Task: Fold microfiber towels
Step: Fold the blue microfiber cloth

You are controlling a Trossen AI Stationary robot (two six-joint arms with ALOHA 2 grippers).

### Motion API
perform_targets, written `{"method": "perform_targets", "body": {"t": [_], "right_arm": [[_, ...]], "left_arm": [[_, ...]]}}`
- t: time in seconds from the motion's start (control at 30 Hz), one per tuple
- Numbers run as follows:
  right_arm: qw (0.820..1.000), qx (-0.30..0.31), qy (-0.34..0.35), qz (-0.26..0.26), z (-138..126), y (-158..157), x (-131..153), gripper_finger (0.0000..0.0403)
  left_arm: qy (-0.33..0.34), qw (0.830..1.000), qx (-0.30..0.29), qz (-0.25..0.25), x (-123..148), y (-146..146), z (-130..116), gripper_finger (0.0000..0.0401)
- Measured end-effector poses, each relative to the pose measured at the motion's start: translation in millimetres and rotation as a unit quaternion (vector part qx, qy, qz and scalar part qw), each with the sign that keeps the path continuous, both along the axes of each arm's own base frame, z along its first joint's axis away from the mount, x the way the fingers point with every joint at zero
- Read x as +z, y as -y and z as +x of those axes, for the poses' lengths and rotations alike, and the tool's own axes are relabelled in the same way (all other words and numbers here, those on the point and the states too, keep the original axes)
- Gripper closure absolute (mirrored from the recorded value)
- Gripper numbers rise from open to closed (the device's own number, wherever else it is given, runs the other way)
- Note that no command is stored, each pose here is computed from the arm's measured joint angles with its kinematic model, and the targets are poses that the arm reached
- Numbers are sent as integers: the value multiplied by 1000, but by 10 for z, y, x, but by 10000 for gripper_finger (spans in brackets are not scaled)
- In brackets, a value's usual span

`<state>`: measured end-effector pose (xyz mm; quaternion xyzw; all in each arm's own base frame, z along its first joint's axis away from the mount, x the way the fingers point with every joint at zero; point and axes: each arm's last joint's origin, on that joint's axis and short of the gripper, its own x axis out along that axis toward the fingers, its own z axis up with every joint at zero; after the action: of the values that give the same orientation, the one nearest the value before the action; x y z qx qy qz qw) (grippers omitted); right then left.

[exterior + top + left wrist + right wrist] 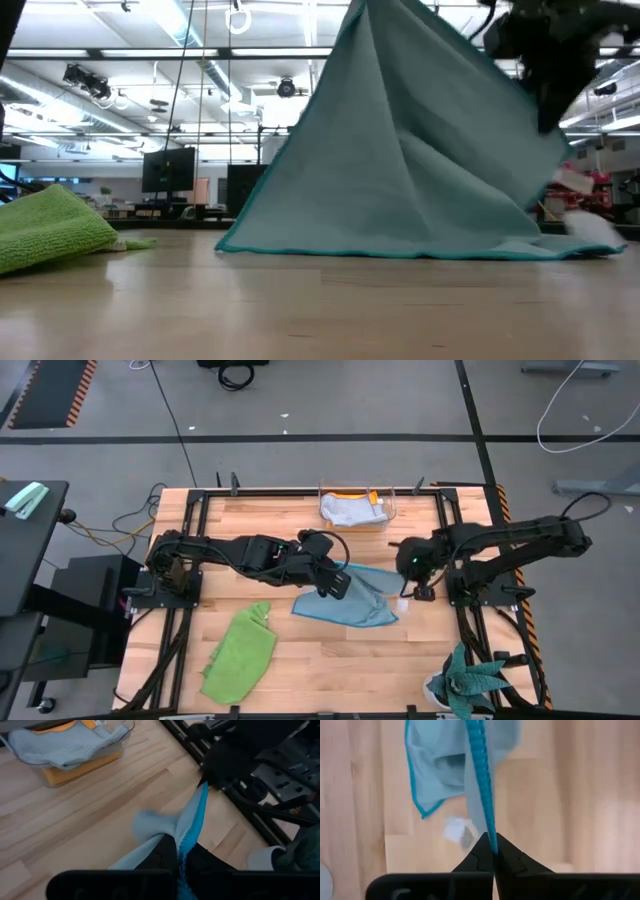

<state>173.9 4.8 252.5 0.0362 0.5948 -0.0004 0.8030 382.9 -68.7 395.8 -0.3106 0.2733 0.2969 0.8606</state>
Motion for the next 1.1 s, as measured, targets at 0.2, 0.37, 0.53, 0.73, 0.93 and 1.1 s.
{"method": "perform_targets", "body": {"t": [0.2, 0.37, 0.53, 0.73, 0.93, 1.1], "right_arm": [[998, -31, -1, -52, -127, 155, 560, 401], [991, -51, 13, -120, -196, 277, 1078, 402], [984, -69, 44, -157, -229, 399, 1493, 402], [974, -73, 72, -201, -259, 509, 1885, 402], [963, -82, 124, -223, -259, 513, 2201, 402], [949, -87, 141, -267, -321, 513, 2352, 403]], "left_arm": [[-3, 1000, -7, 11, 94, -209, -50, 399], [-5, 999, -25, 26, 187, -361, -58, 399], [9, 998, -28, 47, 515, -503, -218, 399], [20, 998, -7, 66, 768, -662, -415, 399], [8, 997, 15, 71, 792, -897, -474, 399], [2, 997, 9, 78, 802, -1101, -482, 399]]}}
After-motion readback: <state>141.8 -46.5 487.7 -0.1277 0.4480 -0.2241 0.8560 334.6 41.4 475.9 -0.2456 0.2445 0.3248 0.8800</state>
